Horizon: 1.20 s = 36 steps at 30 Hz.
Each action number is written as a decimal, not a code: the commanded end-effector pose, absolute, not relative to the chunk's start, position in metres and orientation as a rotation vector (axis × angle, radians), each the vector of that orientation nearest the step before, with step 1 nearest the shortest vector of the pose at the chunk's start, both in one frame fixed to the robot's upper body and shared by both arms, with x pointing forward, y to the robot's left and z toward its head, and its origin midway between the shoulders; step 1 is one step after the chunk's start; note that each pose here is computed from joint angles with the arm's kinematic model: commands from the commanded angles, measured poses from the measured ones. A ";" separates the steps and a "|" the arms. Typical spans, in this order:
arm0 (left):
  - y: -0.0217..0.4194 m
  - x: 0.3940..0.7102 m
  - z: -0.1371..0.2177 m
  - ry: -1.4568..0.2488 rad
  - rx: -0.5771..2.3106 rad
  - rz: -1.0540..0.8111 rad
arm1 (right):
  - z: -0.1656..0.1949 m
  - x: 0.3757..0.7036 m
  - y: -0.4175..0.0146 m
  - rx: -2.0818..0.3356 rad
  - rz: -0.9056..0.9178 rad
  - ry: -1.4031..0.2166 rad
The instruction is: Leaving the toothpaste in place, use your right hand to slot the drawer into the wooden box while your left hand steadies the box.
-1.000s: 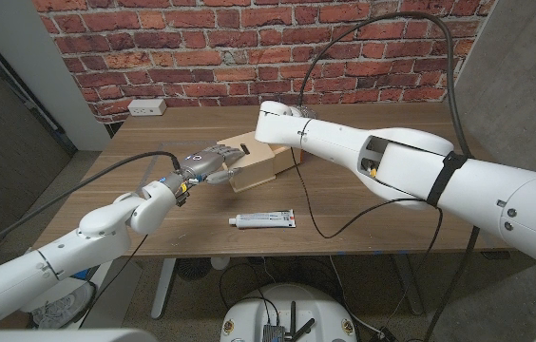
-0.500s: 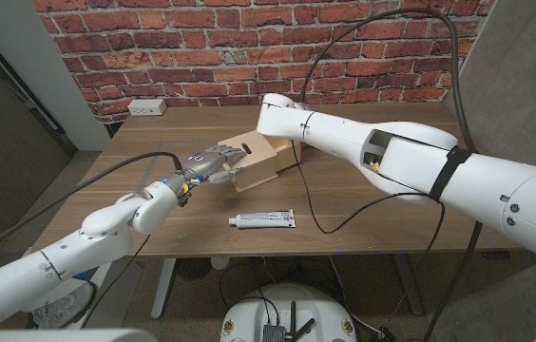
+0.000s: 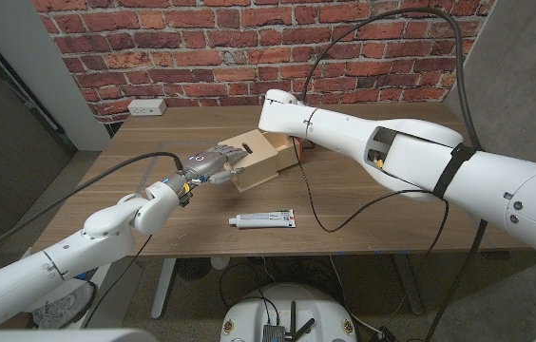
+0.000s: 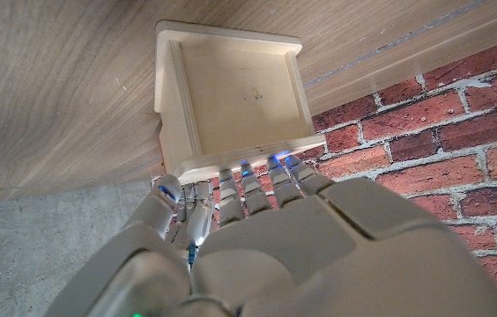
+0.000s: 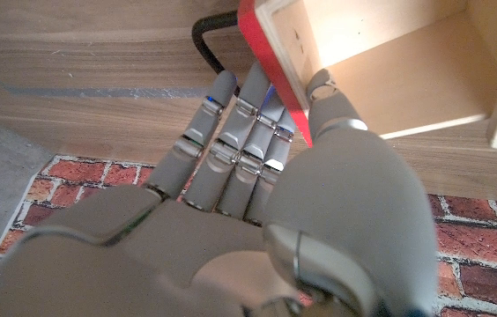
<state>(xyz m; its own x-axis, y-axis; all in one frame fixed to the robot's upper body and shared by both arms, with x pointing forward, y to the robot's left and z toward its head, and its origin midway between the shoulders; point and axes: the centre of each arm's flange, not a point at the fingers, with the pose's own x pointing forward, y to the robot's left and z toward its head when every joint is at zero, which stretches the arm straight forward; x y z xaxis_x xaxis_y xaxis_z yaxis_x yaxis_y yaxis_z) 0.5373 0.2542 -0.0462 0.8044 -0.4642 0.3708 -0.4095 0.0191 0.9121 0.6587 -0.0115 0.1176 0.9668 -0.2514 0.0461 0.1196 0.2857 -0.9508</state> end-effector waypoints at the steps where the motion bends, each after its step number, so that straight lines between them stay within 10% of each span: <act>1: 0.254 0.540 -0.045 -0.719 1.597 -0.054 | 0.108 0.659 -0.003 -1.258 -0.168 0.105; 36: 0.250 0.542 -0.044 -0.720 1.597 -0.048 | 0.111 0.653 0.000 -1.271 -0.121 0.059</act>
